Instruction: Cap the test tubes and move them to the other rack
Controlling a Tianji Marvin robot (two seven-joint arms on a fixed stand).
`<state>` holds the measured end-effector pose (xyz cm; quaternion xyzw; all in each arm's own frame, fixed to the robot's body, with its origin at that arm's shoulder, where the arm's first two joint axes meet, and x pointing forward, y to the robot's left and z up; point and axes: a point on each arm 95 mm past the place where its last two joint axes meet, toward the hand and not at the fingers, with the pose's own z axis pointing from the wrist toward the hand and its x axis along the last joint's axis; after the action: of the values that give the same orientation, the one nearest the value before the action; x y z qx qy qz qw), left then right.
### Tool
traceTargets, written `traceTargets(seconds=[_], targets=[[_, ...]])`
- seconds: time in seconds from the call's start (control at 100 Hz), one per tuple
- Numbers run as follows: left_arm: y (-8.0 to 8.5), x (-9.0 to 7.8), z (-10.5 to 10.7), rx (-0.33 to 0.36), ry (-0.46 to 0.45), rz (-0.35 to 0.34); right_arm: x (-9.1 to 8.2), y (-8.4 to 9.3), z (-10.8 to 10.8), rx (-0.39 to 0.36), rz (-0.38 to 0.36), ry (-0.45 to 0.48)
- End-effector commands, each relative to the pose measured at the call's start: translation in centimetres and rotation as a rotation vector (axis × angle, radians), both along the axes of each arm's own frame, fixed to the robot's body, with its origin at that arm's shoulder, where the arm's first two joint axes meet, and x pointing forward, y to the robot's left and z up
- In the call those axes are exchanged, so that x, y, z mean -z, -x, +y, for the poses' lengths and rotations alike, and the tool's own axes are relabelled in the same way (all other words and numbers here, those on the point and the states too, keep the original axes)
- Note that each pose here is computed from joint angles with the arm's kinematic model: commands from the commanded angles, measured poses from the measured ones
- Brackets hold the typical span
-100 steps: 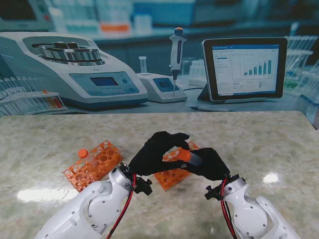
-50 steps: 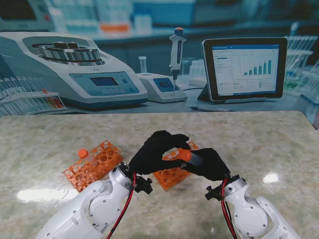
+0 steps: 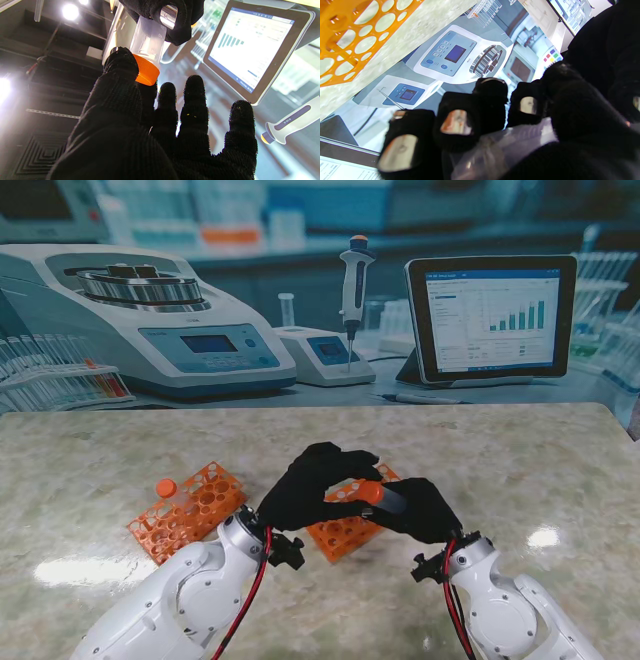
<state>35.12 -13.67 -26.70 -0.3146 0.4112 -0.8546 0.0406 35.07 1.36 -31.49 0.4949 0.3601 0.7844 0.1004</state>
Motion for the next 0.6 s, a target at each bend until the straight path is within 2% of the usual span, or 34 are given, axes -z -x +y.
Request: traceTargets(seconds=[0.0, 0.59], targets=[[0.18, 0.57, 0.08, 0.006, -0.025, 0.012, -0.27, 0.23, 0.56, -0.01, -0.006, -0.016], [0.46, 0.77, 0.32, 0.024, -0.067, 0.007, -0.29, 0.24, 0.54, -0.009, -0.005, -0.017]])
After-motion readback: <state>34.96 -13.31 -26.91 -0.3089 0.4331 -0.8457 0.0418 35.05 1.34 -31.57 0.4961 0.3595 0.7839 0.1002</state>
